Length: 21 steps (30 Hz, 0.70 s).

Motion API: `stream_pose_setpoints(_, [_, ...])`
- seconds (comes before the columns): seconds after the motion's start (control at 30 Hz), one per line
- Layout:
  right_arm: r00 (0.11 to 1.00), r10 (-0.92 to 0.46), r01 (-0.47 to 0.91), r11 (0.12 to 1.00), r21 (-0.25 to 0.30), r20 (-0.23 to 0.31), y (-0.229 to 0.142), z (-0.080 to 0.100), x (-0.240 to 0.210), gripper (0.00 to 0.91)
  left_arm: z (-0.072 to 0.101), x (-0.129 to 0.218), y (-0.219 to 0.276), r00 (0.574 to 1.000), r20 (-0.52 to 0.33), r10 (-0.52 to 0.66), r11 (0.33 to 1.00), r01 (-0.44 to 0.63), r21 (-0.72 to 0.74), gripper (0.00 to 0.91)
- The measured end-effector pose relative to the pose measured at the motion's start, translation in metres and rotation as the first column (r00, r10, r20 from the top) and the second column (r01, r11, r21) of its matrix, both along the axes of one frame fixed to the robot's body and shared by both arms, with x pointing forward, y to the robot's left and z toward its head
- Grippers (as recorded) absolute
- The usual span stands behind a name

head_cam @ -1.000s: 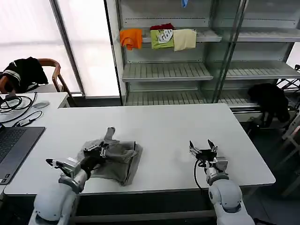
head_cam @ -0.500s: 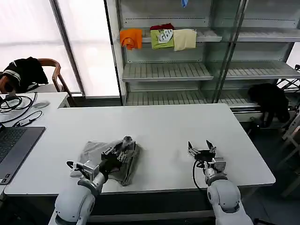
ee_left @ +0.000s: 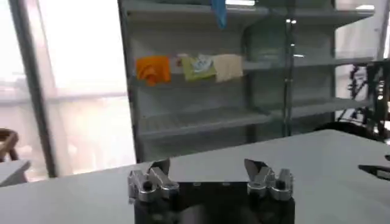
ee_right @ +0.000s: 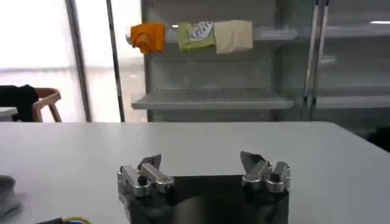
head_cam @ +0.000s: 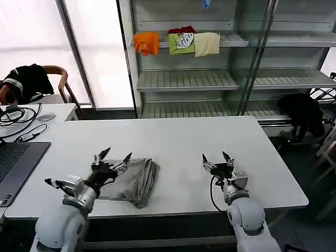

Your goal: Fold and organize the clothes.

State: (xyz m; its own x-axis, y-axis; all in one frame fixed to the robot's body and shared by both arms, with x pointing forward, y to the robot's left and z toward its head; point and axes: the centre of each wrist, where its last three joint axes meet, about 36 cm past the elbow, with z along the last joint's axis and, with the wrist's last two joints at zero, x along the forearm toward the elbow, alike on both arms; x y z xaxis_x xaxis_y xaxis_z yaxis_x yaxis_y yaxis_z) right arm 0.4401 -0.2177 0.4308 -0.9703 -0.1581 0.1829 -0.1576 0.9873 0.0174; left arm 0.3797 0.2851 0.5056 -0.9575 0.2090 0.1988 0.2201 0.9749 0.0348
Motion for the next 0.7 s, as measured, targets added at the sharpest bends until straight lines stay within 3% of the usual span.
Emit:
stream_pose_setpoints(0.23, [1.0, 0.004, -0.004, 1.0, -0.011, 0.0, -0.004, -0.001, -0.001, 0.907, -0.027, 0.005, 0.048, 0.99, -0.09, 0.109, 0.993, -0.113, -0.039, 0.907])
stream_pose_setpoints(0.57, [1.0, 0.007, -0.007, 1.0, -0.012, 0.007, -0.005, 0.002, -0.003, 0.907, -0.066, 0.008, 0.074, 0.968, -0.185, 0.17, 0.98, -0.185, -0.069, 0.897])
stream_pose_setpoints(0.67, [1.0, 0.008, -0.008, 1.0, -0.011, 0.01, -0.005, 0.003, -0.003, 0.907, -0.073, 0.008, 0.076, 0.963, -0.204, 0.175, 0.979, -0.192, -0.066, 0.725])
stream_pose_setpoints(0.7, [1.0, 0.008, -0.008, 1.0, -0.01, 0.011, -0.005, 0.004, -0.003, 0.907, -0.076, 0.007, 0.077, 0.961, -0.211, 0.177, 0.979, -0.194, -0.064, 0.625])
